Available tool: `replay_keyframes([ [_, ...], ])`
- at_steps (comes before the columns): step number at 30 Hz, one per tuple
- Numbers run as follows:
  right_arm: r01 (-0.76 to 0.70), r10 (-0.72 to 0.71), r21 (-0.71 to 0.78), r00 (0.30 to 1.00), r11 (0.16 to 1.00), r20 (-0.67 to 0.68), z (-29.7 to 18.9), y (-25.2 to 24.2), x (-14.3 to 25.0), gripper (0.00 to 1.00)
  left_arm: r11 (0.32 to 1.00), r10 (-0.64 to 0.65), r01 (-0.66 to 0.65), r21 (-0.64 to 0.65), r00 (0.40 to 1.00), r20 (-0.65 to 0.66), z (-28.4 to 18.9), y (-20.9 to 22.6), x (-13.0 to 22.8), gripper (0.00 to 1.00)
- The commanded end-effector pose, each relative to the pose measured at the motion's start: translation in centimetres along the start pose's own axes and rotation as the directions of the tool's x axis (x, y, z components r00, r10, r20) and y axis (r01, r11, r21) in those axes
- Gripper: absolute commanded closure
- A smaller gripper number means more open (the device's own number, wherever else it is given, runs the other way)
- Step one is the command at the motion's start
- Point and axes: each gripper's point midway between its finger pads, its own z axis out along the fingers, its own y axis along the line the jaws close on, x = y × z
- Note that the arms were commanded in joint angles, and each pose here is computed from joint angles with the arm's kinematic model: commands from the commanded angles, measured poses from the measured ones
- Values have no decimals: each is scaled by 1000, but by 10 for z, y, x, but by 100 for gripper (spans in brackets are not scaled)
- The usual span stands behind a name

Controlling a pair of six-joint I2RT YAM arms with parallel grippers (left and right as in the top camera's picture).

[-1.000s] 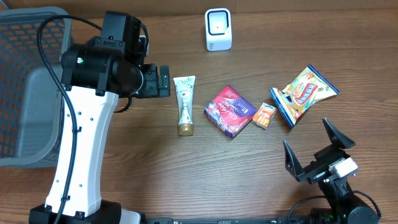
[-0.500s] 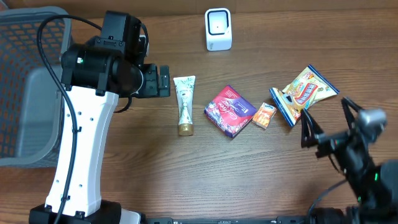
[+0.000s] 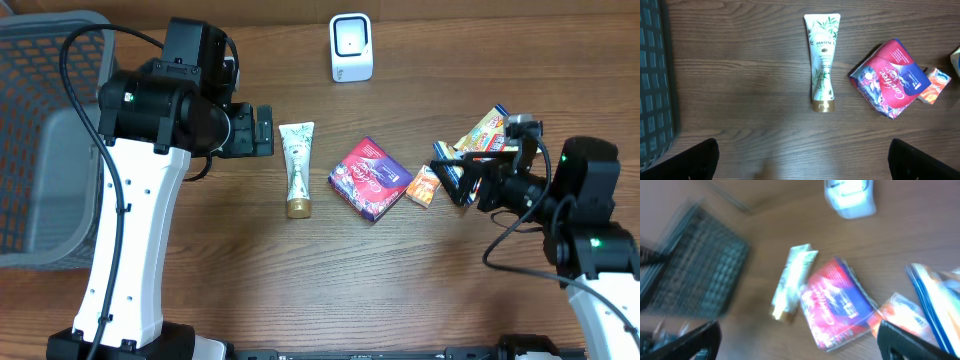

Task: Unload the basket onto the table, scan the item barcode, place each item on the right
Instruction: 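Reach the right gripper to the yellow snack bag and grasp it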

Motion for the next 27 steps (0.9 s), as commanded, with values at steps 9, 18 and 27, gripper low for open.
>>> replay_keyframes([
  [9,-319,357,386,934,865,-28,13,-67,-29,0,1000,-19,19,-14,1000,2,1,4,-1,0],
  [18,-529,631,680,766,508,124,22,-150,15,0,1000,-19,19,-14,1000,3,1,4,-1,0],
  [27,-618,695,727,664,301,276,18,-197,26,0,1000,-19,19,-14,1000,3,1,4,-1,0],
])
